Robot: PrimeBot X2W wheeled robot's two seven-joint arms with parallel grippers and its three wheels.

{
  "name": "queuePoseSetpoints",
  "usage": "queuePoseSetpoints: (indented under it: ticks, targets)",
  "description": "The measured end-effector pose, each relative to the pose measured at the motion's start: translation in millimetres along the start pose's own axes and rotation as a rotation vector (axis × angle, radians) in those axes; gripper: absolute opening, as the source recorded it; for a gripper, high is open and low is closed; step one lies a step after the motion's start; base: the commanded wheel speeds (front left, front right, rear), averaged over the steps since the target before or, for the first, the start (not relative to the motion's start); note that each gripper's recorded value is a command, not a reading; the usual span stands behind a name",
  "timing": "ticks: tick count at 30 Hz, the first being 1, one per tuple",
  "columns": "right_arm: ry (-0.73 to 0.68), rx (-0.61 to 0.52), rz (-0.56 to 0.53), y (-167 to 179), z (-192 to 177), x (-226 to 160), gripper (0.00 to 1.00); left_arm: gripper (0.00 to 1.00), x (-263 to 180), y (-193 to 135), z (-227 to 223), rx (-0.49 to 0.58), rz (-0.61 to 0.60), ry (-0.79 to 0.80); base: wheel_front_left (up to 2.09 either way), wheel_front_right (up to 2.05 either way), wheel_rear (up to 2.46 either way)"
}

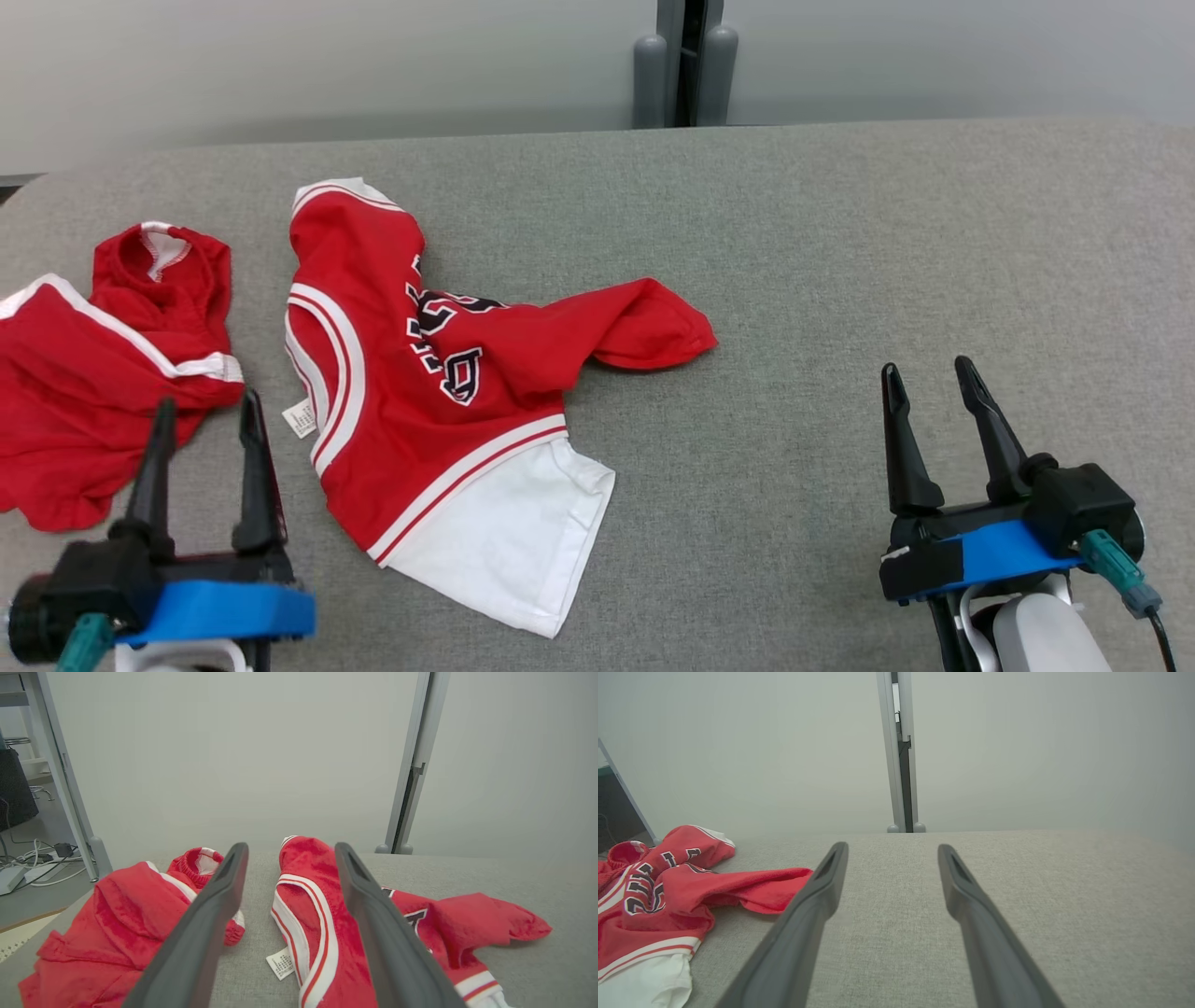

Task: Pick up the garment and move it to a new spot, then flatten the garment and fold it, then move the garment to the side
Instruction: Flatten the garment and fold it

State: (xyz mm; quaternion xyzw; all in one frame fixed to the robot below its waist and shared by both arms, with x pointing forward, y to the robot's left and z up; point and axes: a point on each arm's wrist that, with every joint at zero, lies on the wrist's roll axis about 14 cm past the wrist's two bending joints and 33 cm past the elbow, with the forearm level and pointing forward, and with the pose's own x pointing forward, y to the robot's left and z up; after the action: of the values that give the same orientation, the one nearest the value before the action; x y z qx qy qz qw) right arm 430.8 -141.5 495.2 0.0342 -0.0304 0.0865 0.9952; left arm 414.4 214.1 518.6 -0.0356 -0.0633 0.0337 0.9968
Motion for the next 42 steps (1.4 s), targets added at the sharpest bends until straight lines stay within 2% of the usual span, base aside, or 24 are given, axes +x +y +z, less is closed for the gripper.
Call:
queuePoseSetpoints:
  ticks: [8,19,23,31,34,42]
  targets:
    - [-0.001,0.003,0.021,8,1,-3,1.0,1.0,-24,2,-28,0.004,-0.008,0.097,0.0,0.0,0.0]
    - [0.017,0.004,0.037,14,-4,-4,1.0,1.0,-25,-2,-33,0.007,-0.026,0.115,0.0,0.0,0.0]
    - [0.004,-0.017,0.09,27,0,7,1.0,1.0,-24,-1,-33,0.003,-0.023,0.112,0.0,0.0,0.0]
    - [-0.025,-0.094,0.24,62,7,54,1.0,1.0,-16,1,-28,0.001,-0.018,0.094,0.0,0.0,0.0]
    - [0.011,-0.115,0.283,74,-7,68,1.0,1.0,-14,5,-27,0.005,-0.008,0.092,0.0,0.0,0.0]
    - [0.198,-0.155,0.337,82,-71,84,1.0,1.0,-15,17,-29,-0.006,0.031,0.099,0.0,0.0,0.0]
